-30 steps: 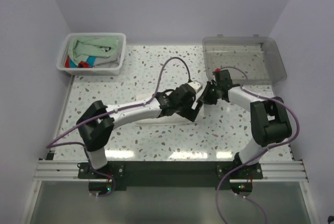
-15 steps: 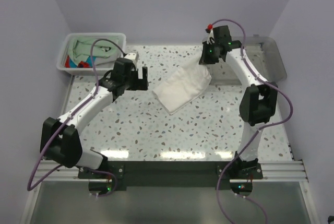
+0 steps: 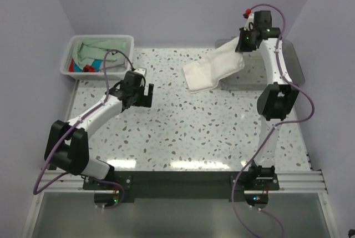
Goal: Fold and stack the towels
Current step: Neatly place the folded towel into the bin
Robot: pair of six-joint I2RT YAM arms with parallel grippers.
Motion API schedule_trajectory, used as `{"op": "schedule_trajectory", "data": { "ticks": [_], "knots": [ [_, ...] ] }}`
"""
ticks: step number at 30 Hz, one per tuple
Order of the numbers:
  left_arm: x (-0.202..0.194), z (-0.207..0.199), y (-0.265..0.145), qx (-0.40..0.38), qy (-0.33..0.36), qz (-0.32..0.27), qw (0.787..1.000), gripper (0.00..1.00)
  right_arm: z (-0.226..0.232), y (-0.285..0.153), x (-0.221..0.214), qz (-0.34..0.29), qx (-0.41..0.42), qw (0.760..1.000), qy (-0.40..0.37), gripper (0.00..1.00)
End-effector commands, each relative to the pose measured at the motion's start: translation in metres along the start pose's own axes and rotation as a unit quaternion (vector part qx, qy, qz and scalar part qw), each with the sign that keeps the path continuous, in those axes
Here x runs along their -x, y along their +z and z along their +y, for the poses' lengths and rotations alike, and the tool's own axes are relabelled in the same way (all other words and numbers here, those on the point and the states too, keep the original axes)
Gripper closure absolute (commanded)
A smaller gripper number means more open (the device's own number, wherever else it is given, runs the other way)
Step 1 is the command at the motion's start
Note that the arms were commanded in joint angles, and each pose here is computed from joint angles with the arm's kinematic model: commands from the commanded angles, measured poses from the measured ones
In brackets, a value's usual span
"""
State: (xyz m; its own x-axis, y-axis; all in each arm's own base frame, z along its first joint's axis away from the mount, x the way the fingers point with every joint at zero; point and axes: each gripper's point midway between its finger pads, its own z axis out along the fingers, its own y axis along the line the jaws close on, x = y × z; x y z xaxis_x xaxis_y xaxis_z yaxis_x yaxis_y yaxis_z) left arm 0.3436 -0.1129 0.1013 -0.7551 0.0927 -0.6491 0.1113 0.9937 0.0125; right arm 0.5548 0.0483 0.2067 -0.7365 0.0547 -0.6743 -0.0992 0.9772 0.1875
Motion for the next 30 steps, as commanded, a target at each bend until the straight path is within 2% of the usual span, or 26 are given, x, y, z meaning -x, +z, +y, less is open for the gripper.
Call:
{"op": "schedule_trajectory", "data": {
  "ticks": [1,7,13,19,30],
  "knots": [
    [0.012,0.011,0.004,0.031,0.006,-0.026,0.999,0.0,-0.039,-0.028,0.026,-0.045,-0.047,0.997,-0.049,1.0],
    [0.004,0.018,0.012,0.052,0.01,-0.014,0.999,0.0,-0.092,-0.028,0.039,-0.071,-0.133,0.984,-0.095,1.0],
    [-0.001,0.022,0.018,0.063,0.015,-0.006,0.998,0.0,-0.142,-0.027,0.039,-0.067,-0.218,0.967,-0.115,1.0],
    [-0.008,0.022,0.025,0.065,0.018,0.006,0.998,0.0,-0.17,-0.021,0.029,-0.041,-0.262,0.954,-0.144,1.0],
    [-0.014,0.022,0.032,0.068,0.022,0.019,0.997,0.0,-0.194,-0.013,0.022,-0.026,-0.287,0.943,-0.166,1.0]
  ]
}}
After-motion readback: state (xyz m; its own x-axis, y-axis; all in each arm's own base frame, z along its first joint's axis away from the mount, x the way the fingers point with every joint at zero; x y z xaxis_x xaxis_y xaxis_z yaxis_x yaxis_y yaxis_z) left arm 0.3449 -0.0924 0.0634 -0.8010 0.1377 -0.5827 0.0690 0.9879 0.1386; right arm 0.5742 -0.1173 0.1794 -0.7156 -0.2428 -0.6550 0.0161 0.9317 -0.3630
